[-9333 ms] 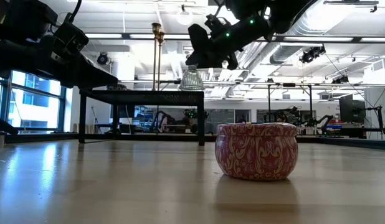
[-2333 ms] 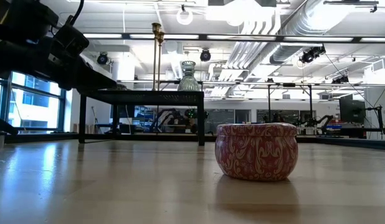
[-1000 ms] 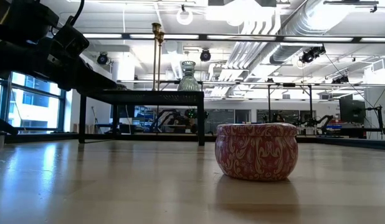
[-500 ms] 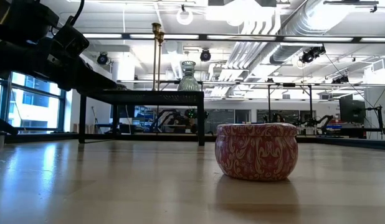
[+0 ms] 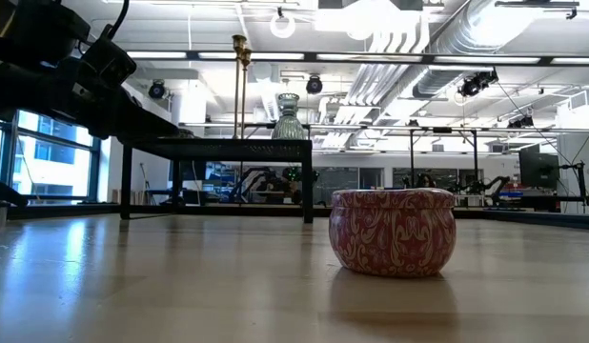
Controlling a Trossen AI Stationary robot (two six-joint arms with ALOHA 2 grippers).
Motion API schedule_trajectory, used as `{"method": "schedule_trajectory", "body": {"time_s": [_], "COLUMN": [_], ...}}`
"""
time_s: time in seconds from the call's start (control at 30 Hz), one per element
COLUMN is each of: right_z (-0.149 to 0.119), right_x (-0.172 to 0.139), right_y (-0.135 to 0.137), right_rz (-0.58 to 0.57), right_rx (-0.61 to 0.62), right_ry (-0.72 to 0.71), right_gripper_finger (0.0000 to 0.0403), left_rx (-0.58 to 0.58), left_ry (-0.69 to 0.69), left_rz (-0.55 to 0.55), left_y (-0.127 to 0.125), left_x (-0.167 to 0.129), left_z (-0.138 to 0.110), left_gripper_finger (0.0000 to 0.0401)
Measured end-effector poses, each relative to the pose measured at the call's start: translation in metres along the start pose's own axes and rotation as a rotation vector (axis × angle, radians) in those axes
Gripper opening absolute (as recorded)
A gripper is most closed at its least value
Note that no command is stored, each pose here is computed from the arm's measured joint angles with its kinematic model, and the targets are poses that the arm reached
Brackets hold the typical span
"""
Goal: Pick & Place candle stick holders
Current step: Put the gold candle holder on the shelf aligned with the other gold candle holders
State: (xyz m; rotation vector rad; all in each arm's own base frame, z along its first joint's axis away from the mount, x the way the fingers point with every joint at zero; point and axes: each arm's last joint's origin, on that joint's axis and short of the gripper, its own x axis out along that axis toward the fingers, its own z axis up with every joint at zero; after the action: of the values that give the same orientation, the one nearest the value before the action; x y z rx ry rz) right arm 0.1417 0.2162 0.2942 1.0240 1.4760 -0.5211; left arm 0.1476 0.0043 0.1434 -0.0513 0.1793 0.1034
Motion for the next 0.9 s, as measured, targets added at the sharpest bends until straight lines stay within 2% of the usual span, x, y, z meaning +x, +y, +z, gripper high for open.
{"method": "schedule_trajectory", "body": {"time_s": [0.1,0.23,0.47,0.57,0.7,0.9], "right_z": [0.01,0.033,0.103,0.141,0.195,0.271], "right_x": [-0.014,-0.036,-0.075,-0.081,-0.078,-0.066], "right_y": [0.01,0.026,0.053,0.065,0.085,0.111], "right_rz": [0.049,0.136,0.239,0.215,0.161,-0.01], "right_rx": [-0.029,-0.117,-0.327,-0.439,-0.592,-0.755], "right_ry": [-0.033,-0.09,-0.26,-0.309,-0.325,-0.319], "right_gripper_finger": [0.0153,0.0132,0.0141,0.0148,0.0138,0.0143], "left_rx": [0.0,0.0,0.0,0.0,0.0,0.0], "left_ry": [0.0,0.0,0.0,0.0,0.0,0.0], "left_rz": [0.0,0.0,0.0,0.001,0.0,0.001], "left_y": [0.0,0.0,0.0,0.0,0.0,0.0], "left_x": [0.0,0.0,0.0,0.0,0.0,0.0], "left_z": [0.0,0.0,0.0,0.0,0.0,0.0], "left_gripper_finger": [0.0003,0.0003,0.0003,0.0003,0.0003,0.0003]}}
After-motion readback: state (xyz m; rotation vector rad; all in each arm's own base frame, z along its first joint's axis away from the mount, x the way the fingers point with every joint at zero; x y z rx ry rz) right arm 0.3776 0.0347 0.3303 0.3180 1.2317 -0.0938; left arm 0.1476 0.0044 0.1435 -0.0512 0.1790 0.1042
